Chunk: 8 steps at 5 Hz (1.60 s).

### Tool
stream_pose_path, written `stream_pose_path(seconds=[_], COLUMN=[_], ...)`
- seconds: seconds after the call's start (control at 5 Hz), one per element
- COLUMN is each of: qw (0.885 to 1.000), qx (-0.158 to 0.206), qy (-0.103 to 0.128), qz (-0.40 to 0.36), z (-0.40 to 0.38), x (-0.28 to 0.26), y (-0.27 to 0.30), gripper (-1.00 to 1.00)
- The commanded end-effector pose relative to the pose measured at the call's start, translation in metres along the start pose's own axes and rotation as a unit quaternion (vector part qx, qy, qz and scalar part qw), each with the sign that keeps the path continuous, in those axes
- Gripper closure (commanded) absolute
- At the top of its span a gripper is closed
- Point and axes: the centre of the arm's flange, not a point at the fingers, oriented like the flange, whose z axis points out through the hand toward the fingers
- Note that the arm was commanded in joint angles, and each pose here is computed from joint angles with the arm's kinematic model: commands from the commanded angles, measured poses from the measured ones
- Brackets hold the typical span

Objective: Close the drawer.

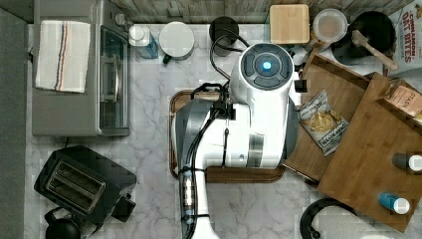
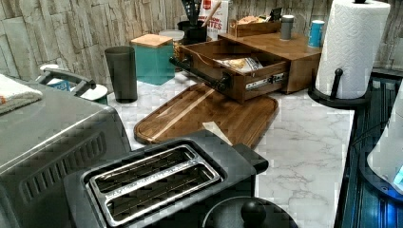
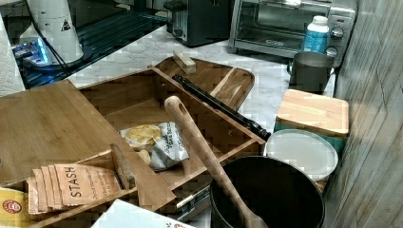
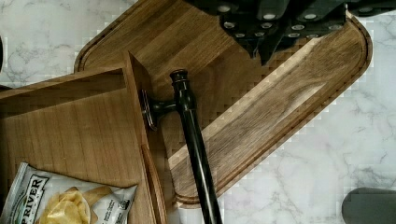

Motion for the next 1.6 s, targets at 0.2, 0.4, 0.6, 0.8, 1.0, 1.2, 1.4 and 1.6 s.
stream_pose_path(seconds=[0.2, 0.4, 0.6, 0.8, 1.0, 1.2, 1.4, 1.6], qw=[1.000, 1.000, 0.999, 0.999, 0.998, 0.996, 0.995, 0.993], qx=[0.000, 0.000, -0.004, 0.000, -0.006, -0.001, -0.002, -0.004], qy=[0.000, 0.000, 0.028, 0.024, 0.047, 0.086, 0.096, 0.111], qz=[0.000, 0.000, -0.019, -0.034, -0.039, -0.036, -0.020, -0.038], z=[0.000, 0.000, 0.017, 0.023, 0.042, 0.059, 0.061, 0.068], x=[0.000, 0.000, 0.014, 0.033, 0.045, 0.050, 0.051, 0.064], y=[0.000, 0.000, -0.001, -0.002, -0.012, -0.024, -0.037, -0.039], gripper=[1.00, 1.00, 1.00, 1.00, 1.00, 1.00, 1.00, 1.00])
